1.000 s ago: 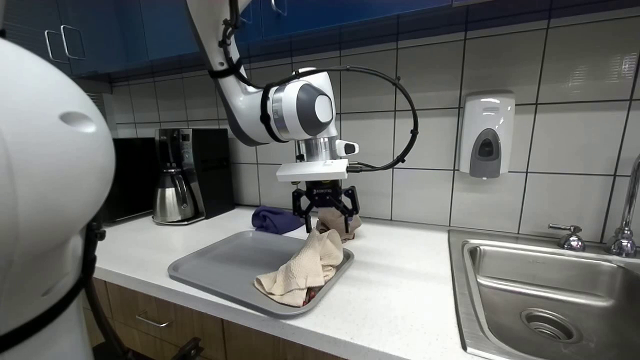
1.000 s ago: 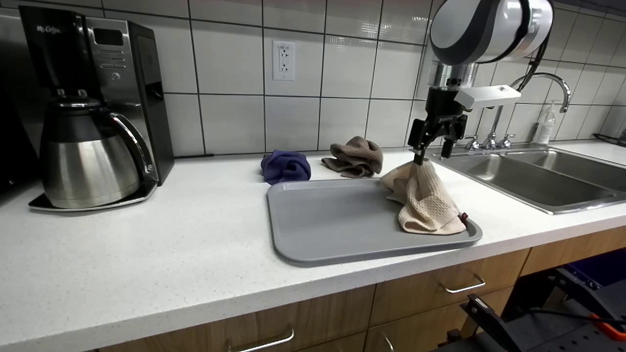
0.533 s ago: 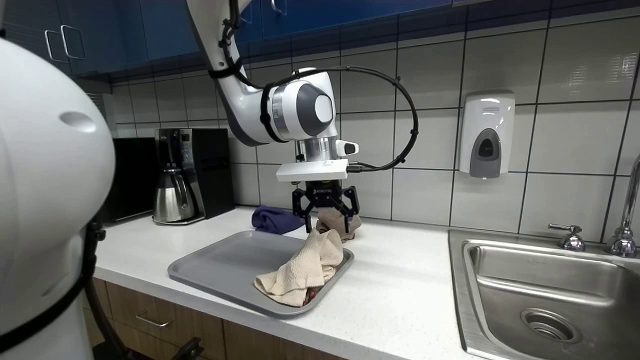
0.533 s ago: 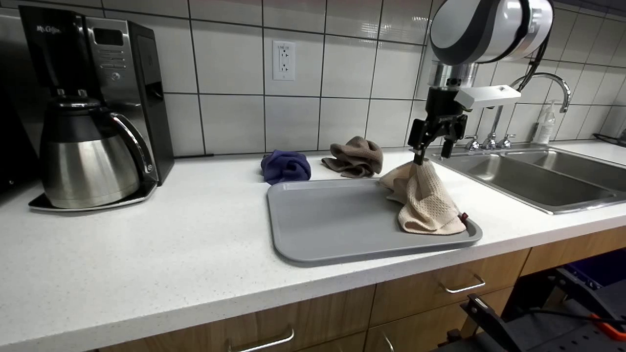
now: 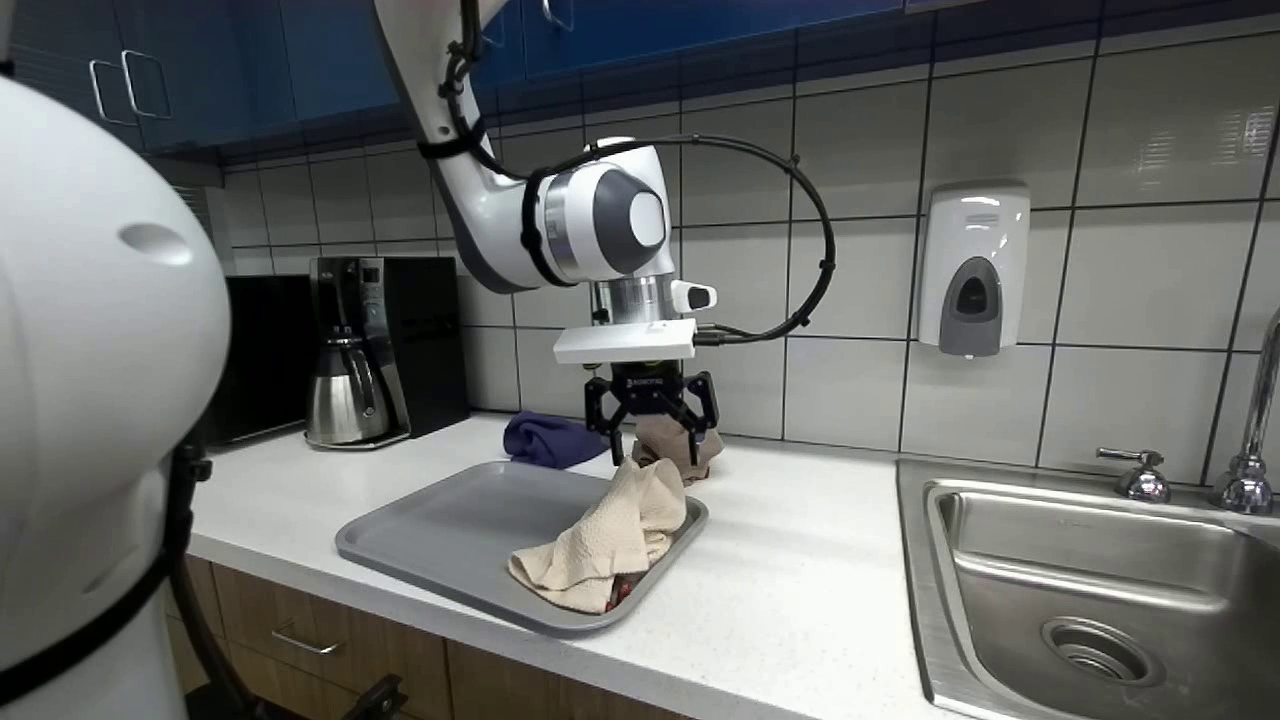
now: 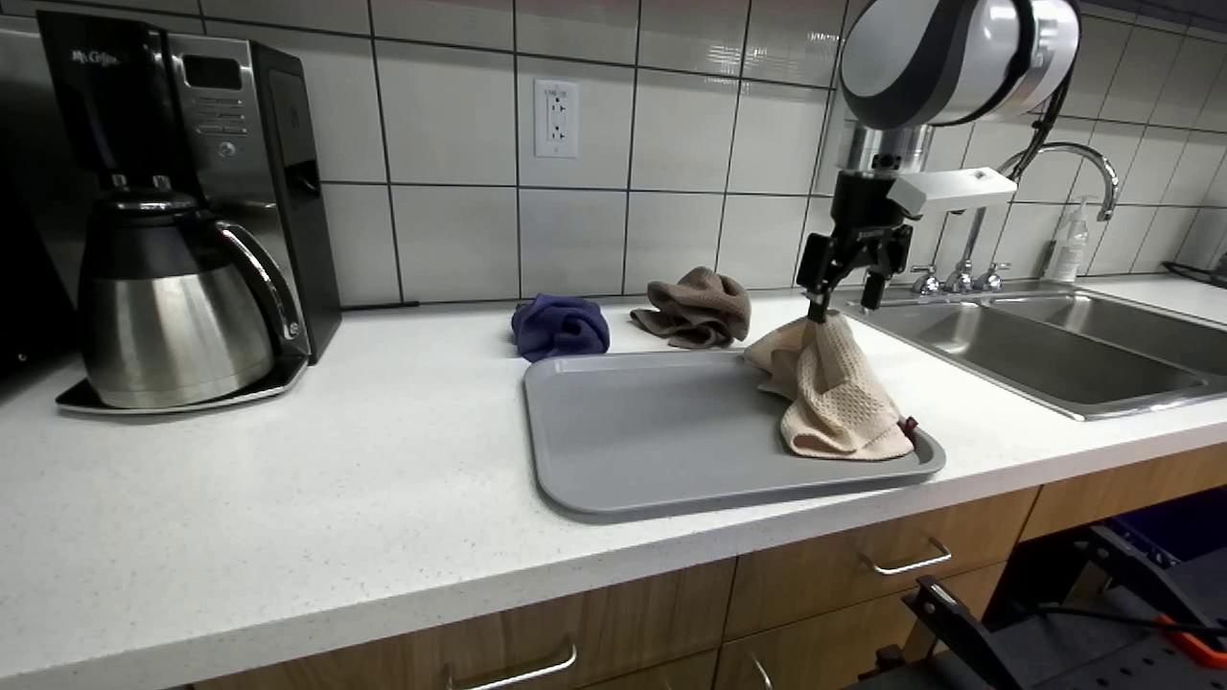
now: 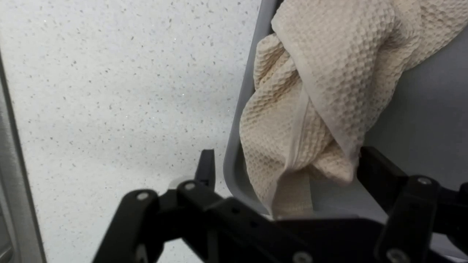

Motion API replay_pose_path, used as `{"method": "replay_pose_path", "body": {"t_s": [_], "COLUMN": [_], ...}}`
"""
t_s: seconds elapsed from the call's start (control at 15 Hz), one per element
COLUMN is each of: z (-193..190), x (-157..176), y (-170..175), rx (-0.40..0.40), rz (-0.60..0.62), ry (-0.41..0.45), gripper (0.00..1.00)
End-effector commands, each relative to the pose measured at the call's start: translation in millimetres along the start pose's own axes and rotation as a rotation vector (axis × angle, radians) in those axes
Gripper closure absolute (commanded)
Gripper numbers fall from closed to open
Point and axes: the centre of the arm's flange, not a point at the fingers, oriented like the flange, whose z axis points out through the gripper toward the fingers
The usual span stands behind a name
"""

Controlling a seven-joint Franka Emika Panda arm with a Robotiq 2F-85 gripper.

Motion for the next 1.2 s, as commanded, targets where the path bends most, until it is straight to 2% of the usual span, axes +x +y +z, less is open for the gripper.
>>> {"method": "replay_pose_path", "body": {"t_s": [0.0, 0.53, 1.13], "z": [-5.2, -4.9, 16.0], "x": [18.0, 56.8, 103.3], "y": [0.8, -0.7, -2.9], "rx": [-0.003, -0.011, -0.017], "rz": [-0.024, -0.045, -0.080], "ry": [0.032, 0.075, 0.099], "gripper": [0.00, 0.00, 0.00]}}
